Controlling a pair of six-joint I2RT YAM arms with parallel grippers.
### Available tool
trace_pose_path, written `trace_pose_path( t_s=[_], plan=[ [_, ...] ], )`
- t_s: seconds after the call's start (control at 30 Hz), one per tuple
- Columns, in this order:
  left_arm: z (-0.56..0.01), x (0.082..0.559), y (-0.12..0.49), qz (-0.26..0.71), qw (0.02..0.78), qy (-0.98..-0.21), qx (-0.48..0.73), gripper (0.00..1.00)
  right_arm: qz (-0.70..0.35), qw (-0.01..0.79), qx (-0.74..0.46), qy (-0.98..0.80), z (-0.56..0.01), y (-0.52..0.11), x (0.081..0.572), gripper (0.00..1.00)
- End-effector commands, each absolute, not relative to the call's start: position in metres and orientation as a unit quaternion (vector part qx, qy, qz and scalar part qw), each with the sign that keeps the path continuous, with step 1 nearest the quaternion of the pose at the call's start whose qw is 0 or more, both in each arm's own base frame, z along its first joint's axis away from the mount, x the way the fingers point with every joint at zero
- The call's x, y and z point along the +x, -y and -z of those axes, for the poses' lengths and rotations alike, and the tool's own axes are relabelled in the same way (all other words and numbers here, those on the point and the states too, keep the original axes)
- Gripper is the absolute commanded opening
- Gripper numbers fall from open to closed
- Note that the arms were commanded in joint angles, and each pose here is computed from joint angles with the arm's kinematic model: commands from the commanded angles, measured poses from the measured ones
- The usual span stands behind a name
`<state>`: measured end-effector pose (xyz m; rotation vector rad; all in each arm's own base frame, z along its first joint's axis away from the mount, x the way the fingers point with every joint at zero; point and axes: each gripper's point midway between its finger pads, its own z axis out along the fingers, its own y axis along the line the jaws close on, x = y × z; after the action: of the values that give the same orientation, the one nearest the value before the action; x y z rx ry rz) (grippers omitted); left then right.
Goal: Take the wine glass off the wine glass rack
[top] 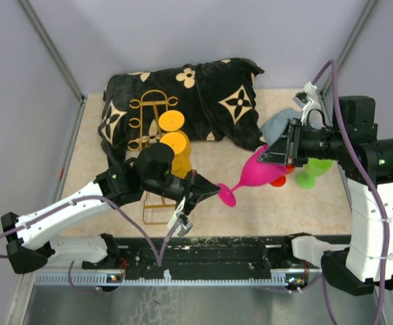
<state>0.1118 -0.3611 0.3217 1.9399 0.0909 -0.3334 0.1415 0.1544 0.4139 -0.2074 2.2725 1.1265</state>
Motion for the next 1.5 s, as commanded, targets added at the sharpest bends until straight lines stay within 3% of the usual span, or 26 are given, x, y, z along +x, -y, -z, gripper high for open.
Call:
trace_pose_path(
  t_s=[0.0,0.07,0.1,0.17,0.2,0.5,0.73,0.87,1.1,1.33,1.47],
  plan=[
    [-0.332,0.119,0.367,0.102,0.585,-0.017,0.804,0.16,-0.431,0.301,-0.098,-0.845,-0.419,-0.157,0.131,0.0],
    [-0.343,0.129,0.368,0.068,0.613,-0.019,0.787,0.63,-0.432,0.315,-0.102,-0.839,-0.427,-0.157,0.131,0.0],
    [-0.35,0.135,0.369,0.05,0.63,-0.023,0.775,0.8,-0.429,0.327,-0.102,-0.836,-0.433,-0.156,0.132,0.0],
    [-0.368,0.147,0.367,0.023,0.661,-0.043,0.749,0.97,-0.419,0.353,-0.099,-0.831,-0.446,-0.153,0.137,0.0],
    [-0.378,0.152,0.365,0.019,0.675,-0.062,0.735,1.0,-0.412,0.369,-0.096,-0.828,-0.453,-0.151,0.14,0.0],
    [-0.452,0.182,0.343,0.041,0.753,-0.227,0.617,1.0,-0.339,0.5,-0.043,-0.796,-0.512,-0.127,0.196,0.0],
    [-0.55,0.212,0.309,0.131,0.805,-0.405,0.412,1.0,-0.275,0.507,-0.013,-0.817,-0.473,-0.117,0.271,0.0],
    [-0.582,0.221,0.29,0.142,0.822,-0.437,0.336,1.0,-0.237,0.504,-0.03,-0.83,-0.457,-0.127,0.299,0.0],
    [-0.583,0.253,0.248,0.118,0.822,-0.504,0.237,1.0,-0.192,0.488,-0.086,-0.847,-0.425,-0.191,0.334,0.0],
    [-0.537,0.294,0.197,0.194,0.726,-0.643,0.147,1.0,-0.126,0.455,-0.096,-0.876,-0.366,-0.212,0.345,0.0],
    [-0.52,0.292,0.186,0.22,0.692,-0.675,0.127,1.0,-0.095,0.433,-0.102,-0.891,-0.324,-0.216,0.34,0.0]
  ],
)
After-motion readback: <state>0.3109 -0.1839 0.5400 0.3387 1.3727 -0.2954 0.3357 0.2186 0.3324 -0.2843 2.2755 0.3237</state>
